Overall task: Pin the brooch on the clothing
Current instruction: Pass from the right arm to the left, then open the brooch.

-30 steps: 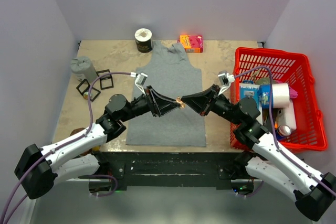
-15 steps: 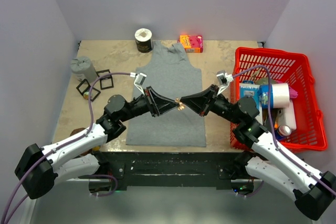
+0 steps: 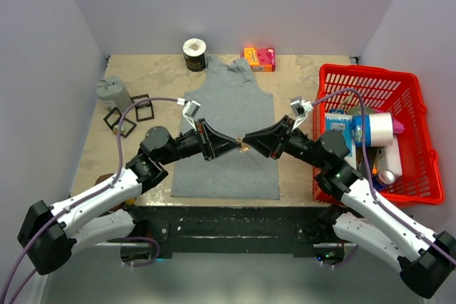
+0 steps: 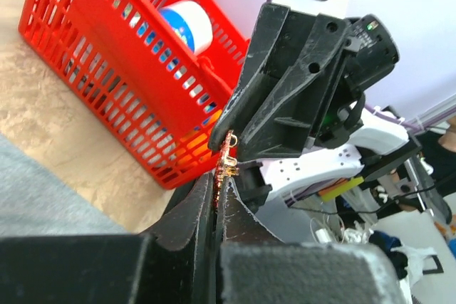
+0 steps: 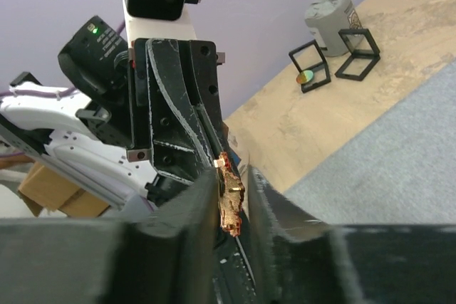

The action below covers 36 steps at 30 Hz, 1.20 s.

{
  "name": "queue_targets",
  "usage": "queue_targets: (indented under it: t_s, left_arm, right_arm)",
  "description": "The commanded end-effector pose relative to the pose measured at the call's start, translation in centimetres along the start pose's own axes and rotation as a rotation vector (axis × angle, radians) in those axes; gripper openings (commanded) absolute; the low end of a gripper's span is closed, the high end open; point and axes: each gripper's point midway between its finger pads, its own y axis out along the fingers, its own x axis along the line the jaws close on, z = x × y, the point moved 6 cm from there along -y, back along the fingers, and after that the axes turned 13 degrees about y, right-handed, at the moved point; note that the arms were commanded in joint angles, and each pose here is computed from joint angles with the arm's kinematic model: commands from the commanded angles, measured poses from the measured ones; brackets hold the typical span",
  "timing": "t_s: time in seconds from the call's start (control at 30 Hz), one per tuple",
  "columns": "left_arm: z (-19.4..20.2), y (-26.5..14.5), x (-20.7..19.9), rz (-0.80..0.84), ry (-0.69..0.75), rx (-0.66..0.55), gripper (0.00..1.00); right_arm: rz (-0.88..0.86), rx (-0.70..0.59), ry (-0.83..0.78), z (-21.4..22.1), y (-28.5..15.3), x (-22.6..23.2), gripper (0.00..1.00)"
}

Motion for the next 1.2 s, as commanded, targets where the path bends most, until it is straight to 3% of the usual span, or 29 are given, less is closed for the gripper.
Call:
queue_targets:
  t_s: [0.0, 0.33, 0.6, 1.17]
  left_arm:
    - [-1.0, -0.4, -0.4, 0.027, 0.082, 0.059, 0.00]
    - [-2.0, -0.2, 0.6, 0.111, 0.144, 0.163, 0.00]
    - [-2.2, -0.1, 1.9, 0.157, 0.300, 0.203, 0.00]
    - [-1.7, -0.6, 3.1, 0.180, 0.322, 0.178, 0.00]
  right_arm:
    - [-0.088, 0.008, -0.041, -0.7, 0.0, 1.9, 0.33]
    - [-0.050, 0.055, -0.034, 0.3, 0.3, 0.4, 0.50]
    - [-0.063, 0.062, -0.007, 0.8, 1.3, -0.6, 0.54]
    - [-0.003, 0.064, 0.002, 1.0, 1.8, -1.8, 0.26]
